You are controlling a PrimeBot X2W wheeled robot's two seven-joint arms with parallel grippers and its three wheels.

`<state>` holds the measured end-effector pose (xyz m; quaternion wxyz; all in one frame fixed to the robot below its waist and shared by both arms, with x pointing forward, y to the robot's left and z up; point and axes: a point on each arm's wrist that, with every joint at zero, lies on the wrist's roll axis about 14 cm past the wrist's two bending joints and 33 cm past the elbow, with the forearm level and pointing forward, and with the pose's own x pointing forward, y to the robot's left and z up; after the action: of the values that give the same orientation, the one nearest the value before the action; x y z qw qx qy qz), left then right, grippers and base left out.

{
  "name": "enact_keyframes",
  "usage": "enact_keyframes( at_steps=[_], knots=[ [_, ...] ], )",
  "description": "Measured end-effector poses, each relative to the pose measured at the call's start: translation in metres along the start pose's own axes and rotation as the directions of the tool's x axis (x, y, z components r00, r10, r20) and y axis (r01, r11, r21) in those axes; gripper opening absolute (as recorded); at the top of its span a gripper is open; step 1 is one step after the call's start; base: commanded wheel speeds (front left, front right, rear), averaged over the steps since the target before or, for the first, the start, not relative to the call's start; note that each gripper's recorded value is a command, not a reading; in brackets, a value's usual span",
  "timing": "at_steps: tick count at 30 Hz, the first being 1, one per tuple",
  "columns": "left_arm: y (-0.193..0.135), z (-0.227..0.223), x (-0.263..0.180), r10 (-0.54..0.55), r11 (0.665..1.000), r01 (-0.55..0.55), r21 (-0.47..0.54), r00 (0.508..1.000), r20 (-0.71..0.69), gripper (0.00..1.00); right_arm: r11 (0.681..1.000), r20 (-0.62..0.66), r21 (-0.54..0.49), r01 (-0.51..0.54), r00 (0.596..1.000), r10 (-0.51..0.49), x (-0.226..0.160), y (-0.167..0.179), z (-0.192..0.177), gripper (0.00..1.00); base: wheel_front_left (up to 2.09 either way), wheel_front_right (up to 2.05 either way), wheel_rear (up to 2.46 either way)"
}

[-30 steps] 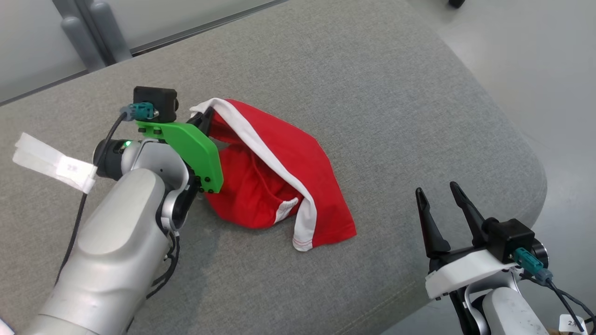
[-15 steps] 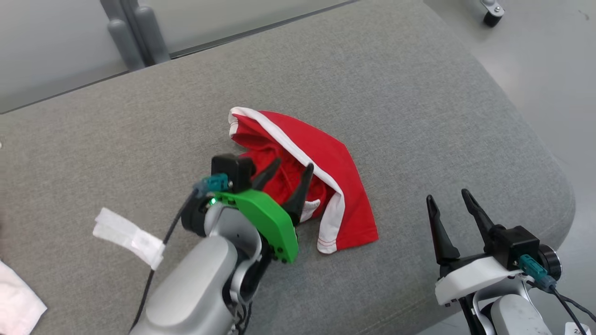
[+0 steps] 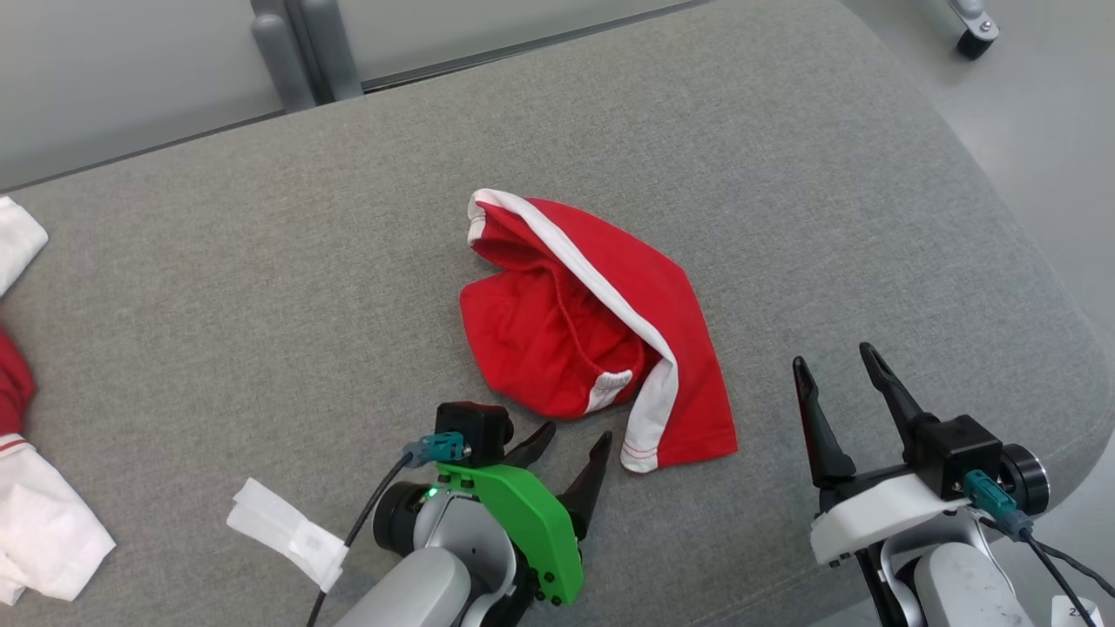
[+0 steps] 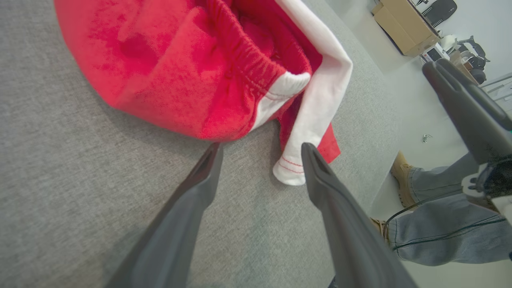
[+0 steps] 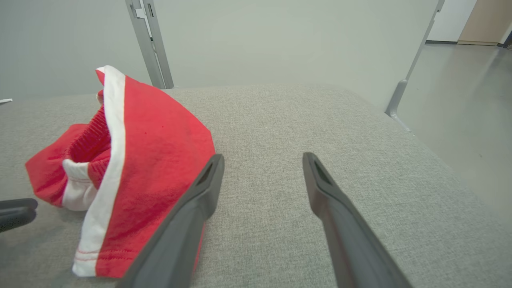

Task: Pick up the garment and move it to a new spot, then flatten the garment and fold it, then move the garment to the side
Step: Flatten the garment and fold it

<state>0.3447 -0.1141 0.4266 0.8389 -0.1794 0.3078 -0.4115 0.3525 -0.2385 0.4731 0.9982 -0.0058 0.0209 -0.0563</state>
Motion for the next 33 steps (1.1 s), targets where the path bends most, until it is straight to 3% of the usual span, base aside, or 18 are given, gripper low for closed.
enact_keyframes(
  at_steps=[18, 19, 21, 25, 33],
  knots=[
    [-0.016, -0.041, 0.022, -0.095, 0.995, 0.092, -0.029, 0.985, -0.146, 1.0, 0.999, -0.039, -0.011, 0.031, 0.999, -0.032, -0.001, -0.01, -0.011, 1.0, 0.0, 0.0, 0.0],
    [-0.016, -0.041, 0.024, -0.095, 0.995, 0.093, -0.022, 0.985, -0.147, 0.78, 0.999, -0.04, -0.011, 0.031, 0.999, -0.032, -0.001, -0.01, -0.011, 1.0, 0.0, 0.0, 0.0],
    [-0.017, -0.038, 0.028, -0.102, 0.995, 0.101, -0.013, 0.985, -0.14, 0.01, 0.999, -0.043, -0.012, 0.035, 0.998, -0.036, -0.002, -0.011, -0.011, 1.0, 0.0, 0.0, 0.0],
    [-0.028, -0.035, 0.033, -0.147, 0.988, 0.153, 0.027, 0.978, -0.149, 0.0, 0.999, -0.043, -0.009, 0.047, 0.998, -0.048, -0.003, -0.015, -0.011, 1.0, 0.0, 0.0, 0.0],
    [-0.084, 0.002, 0.038, -0.316, 0.942, 0.325, 0.088, 0.943, -0.099, 0.0, 0.997, -0.043, 0.022, 0.074, 0.996, -0.073, -0.009, -0.021, -0.011, 1.0, 0.0, 0.0, 0.0]
  ],
)
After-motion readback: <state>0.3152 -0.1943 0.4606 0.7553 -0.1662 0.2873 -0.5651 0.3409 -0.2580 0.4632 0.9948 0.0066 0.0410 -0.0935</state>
